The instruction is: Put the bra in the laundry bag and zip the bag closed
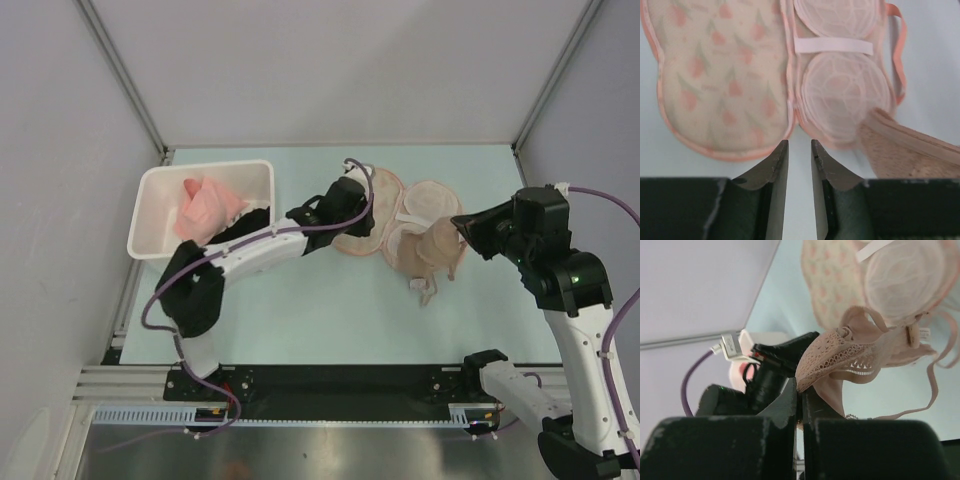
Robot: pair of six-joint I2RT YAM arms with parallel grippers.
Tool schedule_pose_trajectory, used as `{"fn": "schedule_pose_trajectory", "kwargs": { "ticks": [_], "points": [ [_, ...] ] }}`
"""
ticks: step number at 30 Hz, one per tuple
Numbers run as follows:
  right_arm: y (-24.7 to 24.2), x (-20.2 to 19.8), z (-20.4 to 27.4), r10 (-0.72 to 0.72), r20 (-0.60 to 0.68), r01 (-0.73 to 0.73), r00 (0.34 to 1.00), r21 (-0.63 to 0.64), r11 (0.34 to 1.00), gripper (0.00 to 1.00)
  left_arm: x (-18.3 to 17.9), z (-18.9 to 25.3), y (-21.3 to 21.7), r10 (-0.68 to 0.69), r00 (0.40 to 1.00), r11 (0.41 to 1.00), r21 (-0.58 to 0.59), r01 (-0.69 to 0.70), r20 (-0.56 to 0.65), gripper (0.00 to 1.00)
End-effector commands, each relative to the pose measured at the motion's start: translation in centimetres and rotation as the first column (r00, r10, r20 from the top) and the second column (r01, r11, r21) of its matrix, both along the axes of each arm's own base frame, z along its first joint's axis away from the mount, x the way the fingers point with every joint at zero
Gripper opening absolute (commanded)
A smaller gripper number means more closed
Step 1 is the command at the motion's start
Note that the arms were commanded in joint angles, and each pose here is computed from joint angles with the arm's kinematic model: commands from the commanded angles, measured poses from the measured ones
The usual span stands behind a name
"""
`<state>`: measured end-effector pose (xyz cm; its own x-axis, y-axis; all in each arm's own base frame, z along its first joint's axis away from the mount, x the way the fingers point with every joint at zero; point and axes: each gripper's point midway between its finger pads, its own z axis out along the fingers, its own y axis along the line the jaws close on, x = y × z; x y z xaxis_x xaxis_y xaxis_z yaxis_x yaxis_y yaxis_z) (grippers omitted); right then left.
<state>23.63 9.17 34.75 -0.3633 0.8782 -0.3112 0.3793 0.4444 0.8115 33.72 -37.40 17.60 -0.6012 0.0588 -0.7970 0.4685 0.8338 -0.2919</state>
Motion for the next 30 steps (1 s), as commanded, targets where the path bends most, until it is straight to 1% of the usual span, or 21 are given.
{"fn": "schedule_pose_trajectory", "kwargs": {
  "ticks": [1, 2, 3, 4, 5, 7, 8, 10, 13, 14, 15, 16, 18, 19, 22, 25, 26, 27, 29, 30],
  "points": [
    [-3.3, 0.3, 0.1, -0.102, 0.013, 0.103, 0.995, -0.168, 0.981, 0.00, 4.6, -0.1, -1.5, 0.068, 0.998, 0.998, -0.004, -0.068, 0.017, 0.27],
    [-3.6, 0.3, -0.1, -0.104, 0.015, 0.105, 0.995, -0.194, 0.975, 0.00, 5.7, -1.3, -1.7, 0.084, 0.996, 0.996, -0.002, -0.084, -0.010, 0.27],
    [-3.9, 0.2, -0.4, -0.097, 0.009, 0.097, 0.995, -0.224, 0.970, 0.00, 6.0, -2.3, -2.0, 0.082, 0.996, 0.997, 0.007, -0.082, -0.028, 0.27],
    [-4.0, 0.2, -0.7, -0.098, 0.004, 0.096, 0.995, -0.239, 0.966, 0.00, 6.7, -2.2, -2.4, 0.081, 0.996, 0.997, -0.001, -0.081, -0.030, 0.27],
    [-4.0, 0.1, -0.7, -0.090, 0.007, 0.089, 0.996, -0.249, 0.964, 0.00, 7.0, -4.8, -2.2, 0.090, 0.993, 0.995, 0.047, -0.087, -0.070, 0.27],
    [-4.0, -0.1, -1.0, -0.066, 0.003, 0.065, 0.998, -0.276, 0.959, 0.00, 7.5, -5.6, -2.6, 0.099, 0.991, 0.994, 0.054, -0.094, -0.095, 0.27],
    [-4.1, -0.1, -1.1, -0.061, 0.000, 0.058, 0.998, -0.291, 0.955, 0.00, 7.3, -8.1, -2.5, 0.101, 0.984, 0.992, 0.092, -0.089, -0.147, 0.26],
    [-4.5, -0.5, -1.3, -0.065, -0.005, 0.060, 0.998, -0.312, 0.948, 0.00, 7.1, -9.6, -2.7, 0.118, 0.974, 0.990, 0.101, -0.100, -0.194, 0.24],
    [-4.6, -0.7, -1.4, -0.066, -0.011, 0.059, 0.998, -0.315, 0.947, 0.00, 5.5, -12.7, -2.1, 0.141, 0.947, 0.985, 0.136, -0.105, -0.290, 0.22],
    [-4.6, -0.9, -1.6, -0.070, -0.024, 0.059, 0.997, -0.313, 0.948, 0.00, 4.7, -13.5, -1.7, 0.140, 0.935, 0.984, 0.149, -0.096, -0.326, 0.18],
    [-4.6, -0.8, -1.8, -0.074, -0.033, 0.061, 0.997, -0.308, 0.949, 0.00, 4.0, -13.9, -1.5, 0.143, 0.927, 0.983, 0.155, -0.093, -0.346, 0.17],
    [-4.7, -0.7, -2.0, -0.096, -0.048, 0.077, 0.994, -0.302, 0.950, 0.00, 2.7, -15.3, -0.6, 0.157, 0.912, 0.979, 0.184, -0.092, -0.378, 0.17],
    [-4.9, -0.4, -2.3, -0.119, -0.062, 0.095, 0.991, -0.300, 0.949, 0.00, 0.9, -16.4, 0.2, 0.155, 0.898, 0.976, 0.203, -0.075, -0.412, 0.17],
    [-5.0, -0.1, -2.4, -0.137, -0.065, 0.112, 0.988, -0.298, 0.948, 0.00, -0.6, -17.3, 1.0, 0.155, 0.886, 0.974, 0.215, -0.065, -0.437, 0.16],
    [-4.6, 1.6, -3.1, -0.141, -0.086, 0.110, 0.986, -0.290, 0.951, 0.00, -3.5, -18.1, 1.8, 0.120, 0.866, 0.979, 0.204, -0.020, -0.486, 0.16],
    [-3.3, 3.9, -4.5, -0.126, -0.108, 0.096, 0.986, -0.250, 0.963, 0.00, -5.3, -17.4, 1.7, 0.072, 0.869, 0.981, 0.193, 0.028, -0.489, 0.16],
    [-2.9, 4.9, -4.3, -0.128, -0.091, 0.105, 0.988, -0.226, 0.968, 0.00, -5.7, -17.2, 1.5, 0.057, 0.870, 0.981, 0.187, 0.041, -0.489, 0.16],
    [-2.5, 5.9, -5.6, -0.125, -0.123, 0.095, 0.984, -0.225, 0.970, 0.00, -6.0, -16.8, 1.2, 0.042, 0.874, 0.983, 0.178, 0.051, -0.485, 0.16],
    [-1.5, 7.5, -5.9, -0.106, -0.121, 0.082, 0.987, -0.188, 0.979, 0.00, -6.6, -15.8, 0.6, 0.011, 0.882, 0.984, 0.164, 0.076, -0.471, 0.17],
    [-0.9, 8.5, -7.0, -0.112, -0.153, 0.085, 0.982, -0.173, 0.981, 0.00, -6.7, -15.5, 0.4, 0.002, 0.882, 0.984, 0.156, 0.081, -0.470, 0.17]
  ]
}}
